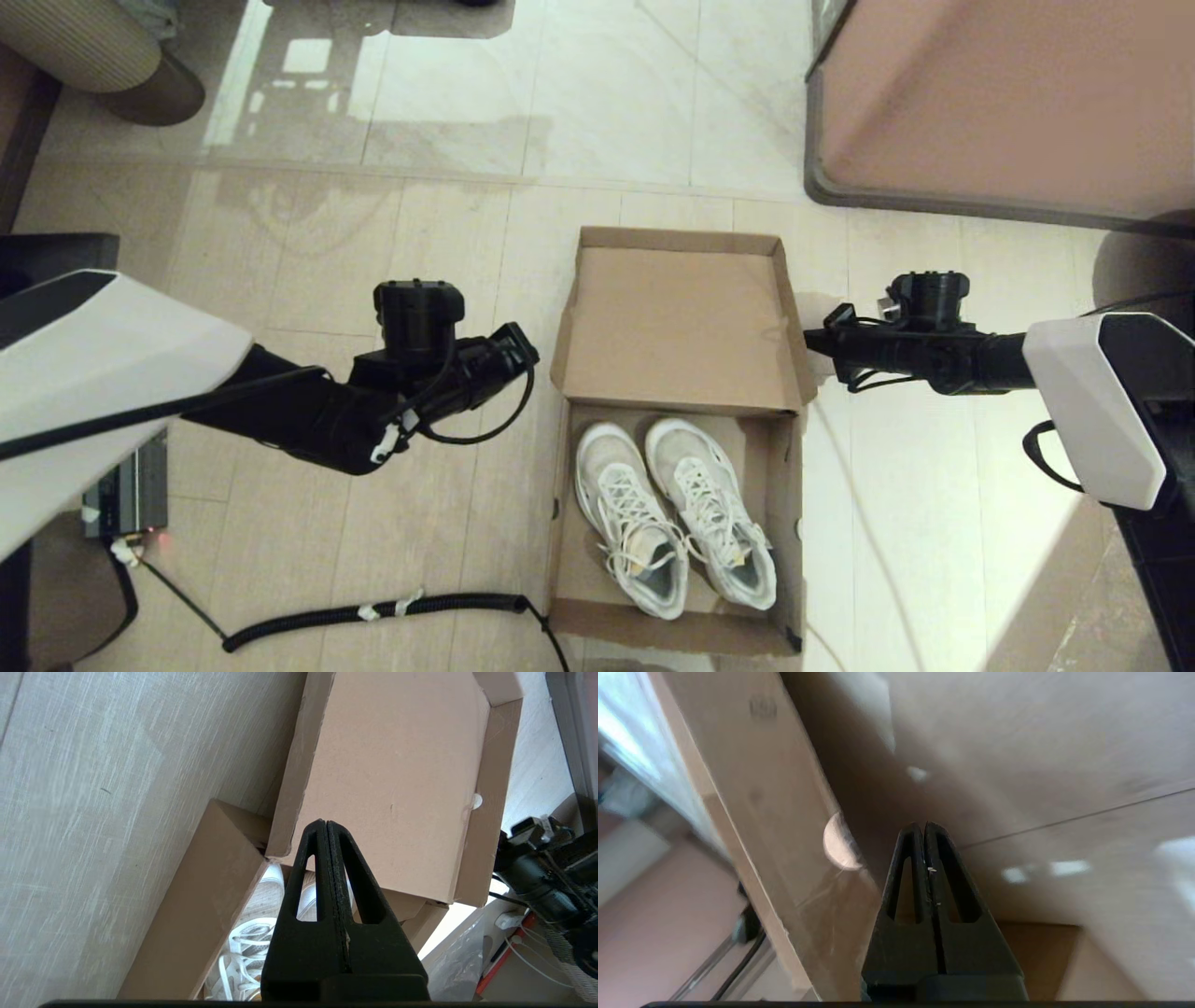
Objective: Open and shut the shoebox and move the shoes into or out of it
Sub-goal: Close the shoe box
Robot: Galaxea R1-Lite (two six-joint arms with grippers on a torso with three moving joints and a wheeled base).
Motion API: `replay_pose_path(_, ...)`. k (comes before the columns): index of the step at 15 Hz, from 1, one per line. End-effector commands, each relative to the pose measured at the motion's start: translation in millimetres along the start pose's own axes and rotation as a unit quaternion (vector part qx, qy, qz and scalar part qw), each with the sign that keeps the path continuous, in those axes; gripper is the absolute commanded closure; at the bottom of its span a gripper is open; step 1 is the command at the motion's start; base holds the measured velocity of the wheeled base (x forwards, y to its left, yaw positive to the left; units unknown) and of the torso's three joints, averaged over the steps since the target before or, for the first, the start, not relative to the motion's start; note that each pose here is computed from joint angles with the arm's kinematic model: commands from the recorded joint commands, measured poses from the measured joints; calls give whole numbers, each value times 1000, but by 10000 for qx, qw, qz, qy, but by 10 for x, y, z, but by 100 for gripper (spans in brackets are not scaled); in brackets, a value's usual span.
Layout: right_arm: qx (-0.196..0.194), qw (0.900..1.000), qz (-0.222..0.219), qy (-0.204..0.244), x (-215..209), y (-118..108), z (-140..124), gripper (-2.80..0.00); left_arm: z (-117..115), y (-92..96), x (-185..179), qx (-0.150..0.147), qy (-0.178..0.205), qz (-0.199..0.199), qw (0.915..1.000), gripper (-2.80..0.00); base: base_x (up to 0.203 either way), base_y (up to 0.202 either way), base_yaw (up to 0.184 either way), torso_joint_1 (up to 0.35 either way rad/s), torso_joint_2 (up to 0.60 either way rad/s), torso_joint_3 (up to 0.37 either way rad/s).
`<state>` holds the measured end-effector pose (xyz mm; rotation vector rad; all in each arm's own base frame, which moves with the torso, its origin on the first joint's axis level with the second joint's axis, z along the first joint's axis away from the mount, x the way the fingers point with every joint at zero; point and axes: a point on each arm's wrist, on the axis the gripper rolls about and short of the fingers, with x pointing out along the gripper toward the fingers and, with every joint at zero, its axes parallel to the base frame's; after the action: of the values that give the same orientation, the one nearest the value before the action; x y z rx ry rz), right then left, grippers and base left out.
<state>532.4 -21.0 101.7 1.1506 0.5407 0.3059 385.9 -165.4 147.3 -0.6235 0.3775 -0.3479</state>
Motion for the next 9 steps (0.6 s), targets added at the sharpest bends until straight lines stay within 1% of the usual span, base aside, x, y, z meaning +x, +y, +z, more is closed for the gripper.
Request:
replay_pose_path(1, 220, 9997, 107, 0, 43, -53, -7, 0, 27, -37, -38, -19, -51, -56, 10000, 0, 0, 0, 0, 0, 0, 0)
replay_pose_path(3, 544, 9978, 362, 91, 68, -60, -1, 0, 5, -25, -58, -18, -13, -22, 10000, 0, 0, 0, 0, 0, 0, 0)
replay_pose_path(5, 574, 9970, 500, 137, 106, -116, -6, 0, -13, -23, -81, -12, 21, -7, 10000, 0, 0, 0, 0, 0, 0, 0)
replay_pose_path(9, 618, 9967, 471, 236, 163, -170, -63, 0, -2, -33, -97, -11, 7, -19, 10000, 0, 0, 0, 0, 0, 0, 0)
